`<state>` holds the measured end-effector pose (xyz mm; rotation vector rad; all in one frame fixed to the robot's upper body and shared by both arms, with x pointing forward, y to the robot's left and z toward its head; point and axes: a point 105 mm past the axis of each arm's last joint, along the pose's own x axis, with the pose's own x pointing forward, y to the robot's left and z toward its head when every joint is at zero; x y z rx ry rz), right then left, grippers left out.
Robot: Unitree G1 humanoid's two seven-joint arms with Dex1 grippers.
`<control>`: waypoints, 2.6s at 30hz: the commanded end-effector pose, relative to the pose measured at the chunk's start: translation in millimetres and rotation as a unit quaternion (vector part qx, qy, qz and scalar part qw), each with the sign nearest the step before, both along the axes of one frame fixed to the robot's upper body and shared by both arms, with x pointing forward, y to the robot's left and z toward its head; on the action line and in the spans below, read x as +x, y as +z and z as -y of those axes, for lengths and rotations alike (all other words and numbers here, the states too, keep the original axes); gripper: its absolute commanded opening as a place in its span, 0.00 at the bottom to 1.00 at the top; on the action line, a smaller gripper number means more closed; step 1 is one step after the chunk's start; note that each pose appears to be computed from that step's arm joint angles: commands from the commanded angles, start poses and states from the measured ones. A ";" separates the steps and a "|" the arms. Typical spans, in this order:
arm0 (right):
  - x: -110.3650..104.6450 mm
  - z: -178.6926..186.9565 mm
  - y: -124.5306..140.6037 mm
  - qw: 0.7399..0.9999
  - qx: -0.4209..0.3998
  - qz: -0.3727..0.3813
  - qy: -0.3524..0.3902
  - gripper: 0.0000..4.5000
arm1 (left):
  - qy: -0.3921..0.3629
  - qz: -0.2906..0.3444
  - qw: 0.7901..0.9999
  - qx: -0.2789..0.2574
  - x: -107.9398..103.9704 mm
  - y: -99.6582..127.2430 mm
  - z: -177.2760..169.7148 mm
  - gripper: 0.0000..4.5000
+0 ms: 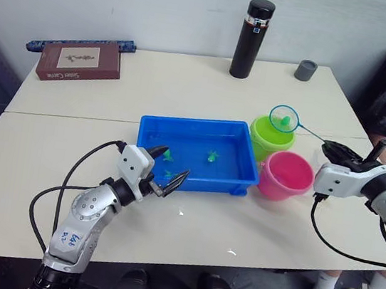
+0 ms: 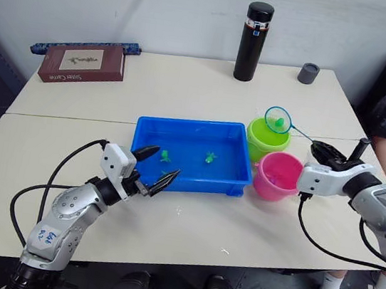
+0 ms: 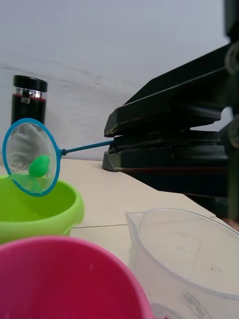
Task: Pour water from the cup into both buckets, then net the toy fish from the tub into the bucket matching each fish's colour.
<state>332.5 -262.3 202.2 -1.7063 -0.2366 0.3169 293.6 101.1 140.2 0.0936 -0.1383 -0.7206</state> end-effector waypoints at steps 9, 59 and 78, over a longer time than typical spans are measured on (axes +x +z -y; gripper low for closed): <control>1.0 -1.0 26.5 0.995 -0.070 0.077 0.010 0.00 | -0.004 0.014 1.000 -0.004 -3.2 4.5 1.9 0.99; -0.4 -63.7 54.5 0.953 0.289 -0.086 0.019 0.00 | -0.001 0.010 1.000 -0.002 -3.1 -0.2 1.7 0.99; -52.7 -126.4 -7.0 0.825 0.361 -0.430 0.067 0.00 | 0.016 0.006 1.000 -0.011 -5.1 -2.3 3.1 0.99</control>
